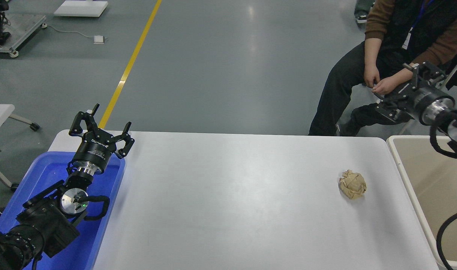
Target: Dispose of the paper cup in the dustbin
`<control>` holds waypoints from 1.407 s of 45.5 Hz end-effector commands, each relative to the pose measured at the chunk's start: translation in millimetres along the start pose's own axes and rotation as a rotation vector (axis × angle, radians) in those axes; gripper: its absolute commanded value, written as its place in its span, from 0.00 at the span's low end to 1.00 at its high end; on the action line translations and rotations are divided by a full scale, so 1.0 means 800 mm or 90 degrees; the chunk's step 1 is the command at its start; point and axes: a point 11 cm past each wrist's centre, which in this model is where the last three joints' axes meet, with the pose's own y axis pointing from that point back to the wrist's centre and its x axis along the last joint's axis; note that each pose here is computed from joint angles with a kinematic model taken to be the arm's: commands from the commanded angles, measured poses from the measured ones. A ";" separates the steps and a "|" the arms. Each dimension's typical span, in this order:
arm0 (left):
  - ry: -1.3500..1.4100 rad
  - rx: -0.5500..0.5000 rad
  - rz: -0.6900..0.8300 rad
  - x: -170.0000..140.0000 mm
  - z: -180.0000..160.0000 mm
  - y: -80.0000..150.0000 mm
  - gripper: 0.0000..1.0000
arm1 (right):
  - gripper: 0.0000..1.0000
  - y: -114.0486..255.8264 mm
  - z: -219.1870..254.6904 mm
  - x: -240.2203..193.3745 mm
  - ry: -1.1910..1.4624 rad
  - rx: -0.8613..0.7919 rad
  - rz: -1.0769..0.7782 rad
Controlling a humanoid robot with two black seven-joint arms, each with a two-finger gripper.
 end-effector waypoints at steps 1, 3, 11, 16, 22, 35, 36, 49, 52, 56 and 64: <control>0.000 -0.001 0.000 0.000 0.000 0.000 1.00 | 1.00 -0.022 0.062 -0.062 -0.033 -0.029 -0.072; -0.001 0.000 0.002 0.001 0.000 0.001 1.00 | 1.00 -0.024 0.074 -0.072 -0.040 -0.034 -0.083; 0.000 0.000 0.000 0.000 0.000 0.000 1.00 | 1.00 -0.030 0.120 -0.097 -0.063 -0.058 -0.105; 0.000 0.000 0.000 0.000 0.000 0.000 1.00 | 1.00 -0.032 0.148 -0.110 -0.078 -0.078 -0.116; 0.000 -0.001 0.000 0.000 0.000 0.000 1.00 | 1.00 -0.032 0.176 -0.123 -0.094 -0.074 -0.125; 0.000 0.000 0.000 0.000 0.000 0.000 1.00 | 1.00 -0.031 0.233 -0.163 -0.135 -0.081 -0.147; -0.001 0.000 0.001 0.001 0.000 0.000 1.00 | 1.00 -0.031 0.235 -0.164 -0.137 -0.079 -0.147; 0.000 0.000 0.000 0.000 0.000 0.000 1.00 | 1.00 -0.024 0.259 -0.147 -0.154 -0.071 -0.123; 0.000 -0.001 0.000 0.000 0.000 0.000 1.00 | 1.00 -0.021 0.264 -0.142 -0.157 -0.073 -0.117; 0.000 -0.001 0.000 0.000 0.000 0.000 1.00 | 1.00 -0.016 0.276 -0.133 -0.156 -0.083 -0.107; 0.000 -0.001 0.000 0.000 0.000 0.000 1.00 | 1.00 -0.010 0.294 -0.118 -0.128 -0.074 -0.093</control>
